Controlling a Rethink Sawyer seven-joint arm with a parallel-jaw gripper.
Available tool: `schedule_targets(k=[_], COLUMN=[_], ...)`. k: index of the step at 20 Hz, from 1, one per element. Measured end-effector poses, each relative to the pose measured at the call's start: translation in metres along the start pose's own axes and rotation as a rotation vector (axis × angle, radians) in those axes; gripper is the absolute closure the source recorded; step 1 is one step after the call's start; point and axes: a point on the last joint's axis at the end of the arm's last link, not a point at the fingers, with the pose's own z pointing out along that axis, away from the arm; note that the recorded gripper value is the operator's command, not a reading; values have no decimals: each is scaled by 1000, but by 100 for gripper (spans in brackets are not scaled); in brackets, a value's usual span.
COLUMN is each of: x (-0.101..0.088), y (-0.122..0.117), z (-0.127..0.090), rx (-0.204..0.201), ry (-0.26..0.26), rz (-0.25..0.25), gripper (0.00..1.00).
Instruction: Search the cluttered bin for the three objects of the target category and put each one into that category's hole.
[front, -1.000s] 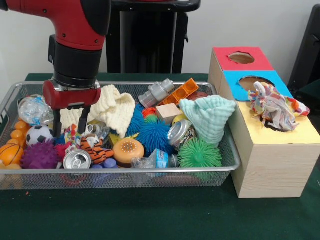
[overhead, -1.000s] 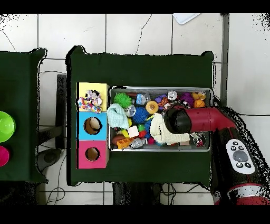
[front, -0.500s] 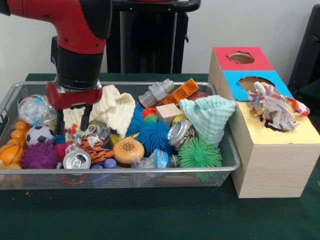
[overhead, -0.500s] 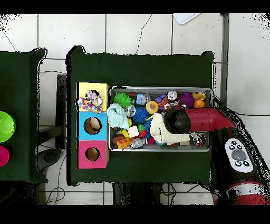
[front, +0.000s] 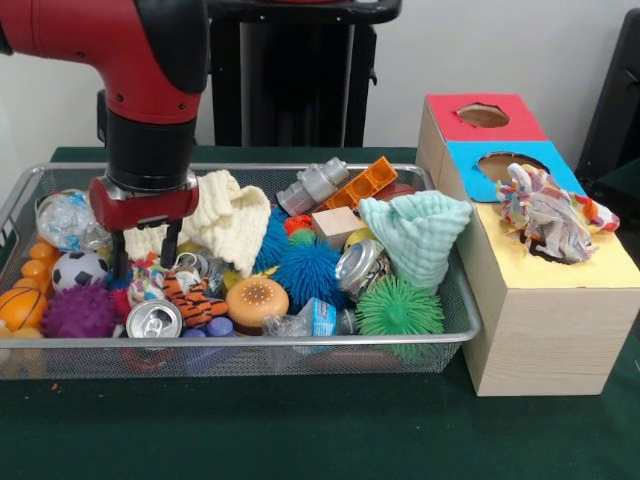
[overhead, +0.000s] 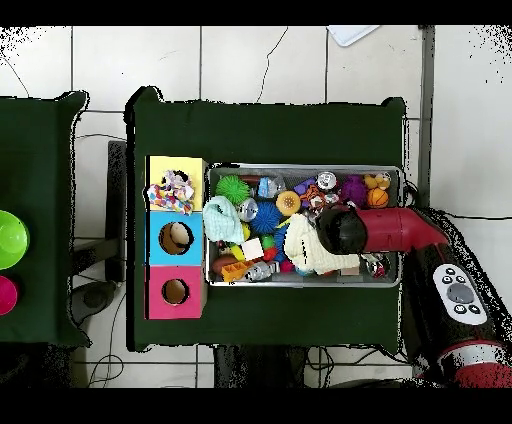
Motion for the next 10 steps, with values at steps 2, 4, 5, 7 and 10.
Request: schedule_targets(k=[2, 4, 5, 7, 10], x=[1, 3, 3, 2, 1], y=[0, -1, -2, -2, -3], z=[2, 6, 7, 9, 11], rx=[-6, -18, -23, -35, -50], ry=[-3, -13, -19, -33, -53], rz=[6, 18, 23, 33, 45], gripper=[0, 0, 0, 0, 0])
